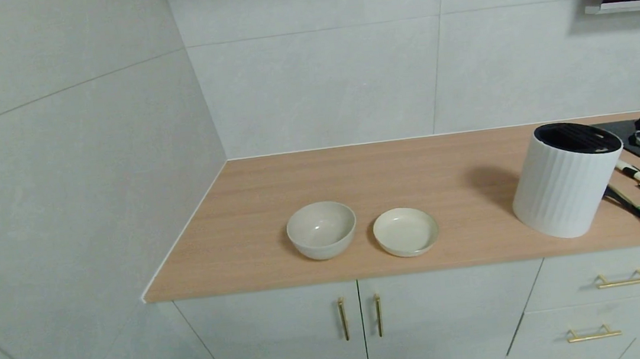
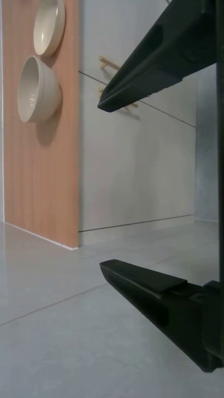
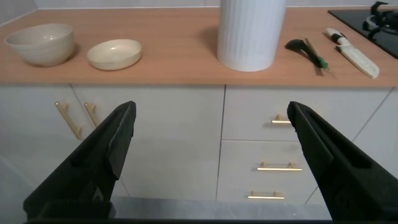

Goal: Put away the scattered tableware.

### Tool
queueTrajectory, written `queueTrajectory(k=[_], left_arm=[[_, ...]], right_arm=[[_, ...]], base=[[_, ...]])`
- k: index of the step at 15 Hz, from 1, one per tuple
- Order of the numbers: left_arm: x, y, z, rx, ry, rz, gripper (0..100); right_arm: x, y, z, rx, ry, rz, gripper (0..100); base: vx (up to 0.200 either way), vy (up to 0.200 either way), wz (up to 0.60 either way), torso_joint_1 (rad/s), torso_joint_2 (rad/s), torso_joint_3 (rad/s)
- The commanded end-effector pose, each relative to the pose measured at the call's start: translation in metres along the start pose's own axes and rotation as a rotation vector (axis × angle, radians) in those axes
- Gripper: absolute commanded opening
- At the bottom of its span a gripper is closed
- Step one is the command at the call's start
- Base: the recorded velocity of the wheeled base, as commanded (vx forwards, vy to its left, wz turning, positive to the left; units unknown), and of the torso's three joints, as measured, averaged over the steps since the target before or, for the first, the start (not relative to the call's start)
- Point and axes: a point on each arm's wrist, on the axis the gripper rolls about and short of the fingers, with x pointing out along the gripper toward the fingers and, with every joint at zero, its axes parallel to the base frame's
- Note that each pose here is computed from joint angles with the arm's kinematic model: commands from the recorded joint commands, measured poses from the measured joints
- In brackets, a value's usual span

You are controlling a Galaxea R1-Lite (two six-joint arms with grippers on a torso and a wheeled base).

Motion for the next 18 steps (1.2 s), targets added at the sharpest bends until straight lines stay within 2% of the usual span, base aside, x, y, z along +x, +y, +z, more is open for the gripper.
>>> queueTrajectory(k=[1,10,18], left_arm=[[0.0001,0.0,0.0001,0.0,0.001,0.001,100],[0.0001,0.0,0.0001,0.0,0.001,0.001,100],[0.0001,0.0,0.0001,0.0,0.001,0.001,100]], right_arm=[[0.0001,0.0,0.0,0.0,0.001,0.0,100],[0.0001,0.0,0.0,0.0,0.001,0.0,100],[0.0001,0.0,0.0,0.0,0.001,0.0,100]], base=[[0.0,0.0,0.0,0.0,0.0,0.0],[0.0,0.0,0.0,-0.007,0.01,0.008],[0.0,0.0,0.0,-0.222,0.5,0.27]])
